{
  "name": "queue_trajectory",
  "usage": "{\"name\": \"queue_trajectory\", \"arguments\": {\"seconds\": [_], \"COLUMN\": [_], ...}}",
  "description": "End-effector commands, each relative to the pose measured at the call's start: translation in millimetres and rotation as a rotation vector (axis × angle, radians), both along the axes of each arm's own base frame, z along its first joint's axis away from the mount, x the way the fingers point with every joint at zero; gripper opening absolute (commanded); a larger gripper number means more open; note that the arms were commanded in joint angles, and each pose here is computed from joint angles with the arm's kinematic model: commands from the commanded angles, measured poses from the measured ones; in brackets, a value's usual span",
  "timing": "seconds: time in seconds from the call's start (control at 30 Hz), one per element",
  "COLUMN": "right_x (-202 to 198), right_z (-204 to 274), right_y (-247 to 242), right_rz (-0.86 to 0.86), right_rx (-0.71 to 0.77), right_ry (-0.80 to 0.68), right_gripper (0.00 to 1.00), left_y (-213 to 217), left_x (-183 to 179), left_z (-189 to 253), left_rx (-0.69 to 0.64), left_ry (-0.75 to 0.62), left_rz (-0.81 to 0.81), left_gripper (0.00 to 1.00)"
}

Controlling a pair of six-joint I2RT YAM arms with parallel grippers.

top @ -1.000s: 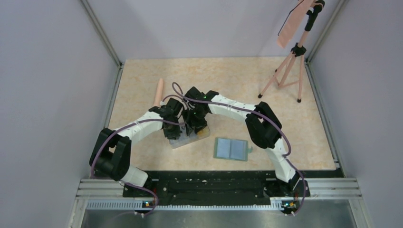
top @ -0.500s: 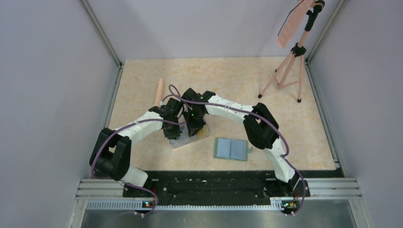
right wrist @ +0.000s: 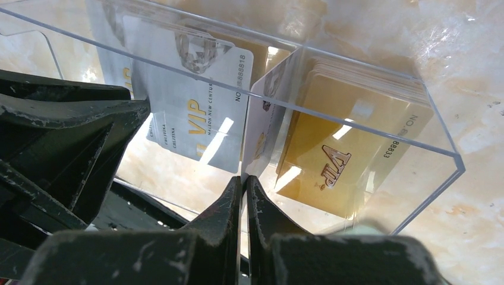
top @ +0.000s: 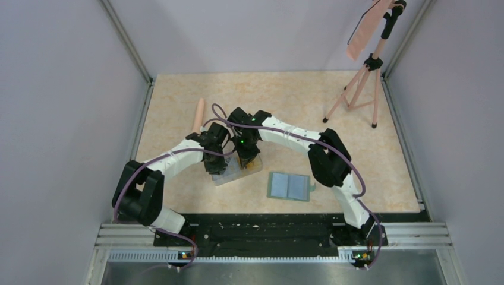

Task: Put the credit cards into the card holder
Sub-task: Pick up the credit card from the storage box.

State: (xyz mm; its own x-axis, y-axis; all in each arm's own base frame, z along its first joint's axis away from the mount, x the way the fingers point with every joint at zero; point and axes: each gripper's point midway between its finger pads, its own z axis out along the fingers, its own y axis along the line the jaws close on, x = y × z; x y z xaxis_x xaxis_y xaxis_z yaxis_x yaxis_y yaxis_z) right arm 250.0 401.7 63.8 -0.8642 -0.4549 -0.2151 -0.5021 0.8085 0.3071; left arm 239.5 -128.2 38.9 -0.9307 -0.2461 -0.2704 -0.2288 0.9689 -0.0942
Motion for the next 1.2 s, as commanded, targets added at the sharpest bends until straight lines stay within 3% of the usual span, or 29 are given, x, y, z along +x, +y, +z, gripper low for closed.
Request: {"name": "queue_trajectory", "arguments": {"seconds": [0.0, 0.5, 1.17], "right_x": [5, -7, -15], "right_z": [20, 33, 68], "right_y": [12, 35, 45], "right_rz": [0.026, 0.047, 0.072], "right_rx": [0.061, 0.195, 0.355], "right_ry": [-0.055, 0.007, -0.011], "right_gripper": [0.0, 0.0, 0.0], "left_y": [6, 4, 7], "left_x": [-3, 7, -6], "left_z": [8, 67, 72], "left_rx": [0.021, -0.041, -0.076], "left_ry": [-0.002, -0.161, -0.191], "left_rz": [-0.006, 0.005, 0.022], "left_gripper": [0.24, 0.28, 0.29]}}
